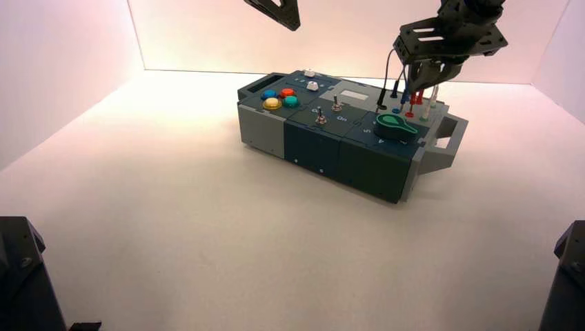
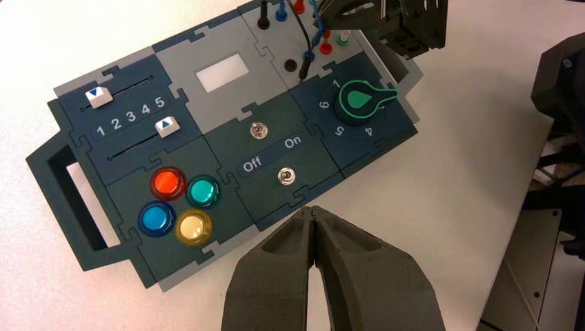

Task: Insert the red wire.

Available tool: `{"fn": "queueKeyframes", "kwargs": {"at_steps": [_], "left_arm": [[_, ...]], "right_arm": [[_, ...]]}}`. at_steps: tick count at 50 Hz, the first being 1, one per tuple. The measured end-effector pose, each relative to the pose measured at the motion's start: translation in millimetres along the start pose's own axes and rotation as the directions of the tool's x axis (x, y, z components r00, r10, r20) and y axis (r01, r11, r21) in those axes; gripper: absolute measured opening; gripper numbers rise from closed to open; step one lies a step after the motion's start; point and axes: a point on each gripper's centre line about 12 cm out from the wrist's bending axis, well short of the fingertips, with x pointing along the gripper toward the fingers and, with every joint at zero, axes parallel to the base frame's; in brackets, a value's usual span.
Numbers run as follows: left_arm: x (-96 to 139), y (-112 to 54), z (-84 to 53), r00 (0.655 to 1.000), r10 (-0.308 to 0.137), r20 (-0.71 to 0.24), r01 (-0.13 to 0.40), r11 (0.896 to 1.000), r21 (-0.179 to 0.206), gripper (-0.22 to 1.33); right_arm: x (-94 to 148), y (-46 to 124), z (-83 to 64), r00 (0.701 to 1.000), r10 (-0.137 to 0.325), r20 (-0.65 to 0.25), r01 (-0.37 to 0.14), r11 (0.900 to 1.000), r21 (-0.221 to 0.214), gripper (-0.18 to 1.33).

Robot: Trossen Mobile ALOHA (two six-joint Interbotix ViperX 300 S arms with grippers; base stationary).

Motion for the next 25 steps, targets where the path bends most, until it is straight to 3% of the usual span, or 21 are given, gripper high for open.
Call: {"fn": "queueKeyframes", "kwargs": {"at_steps": [25], "left_arm": [[0.0, 0.0, 0.0, 1.0, 0.0, 0.0, 0.0, 1.0, 0.0, -0.16]], "right_arm": [[4.6, 0.1, -2.7, 1.0, 0.0, -0.009, 0.0, 1.0, 0.0, -0.08]]}}
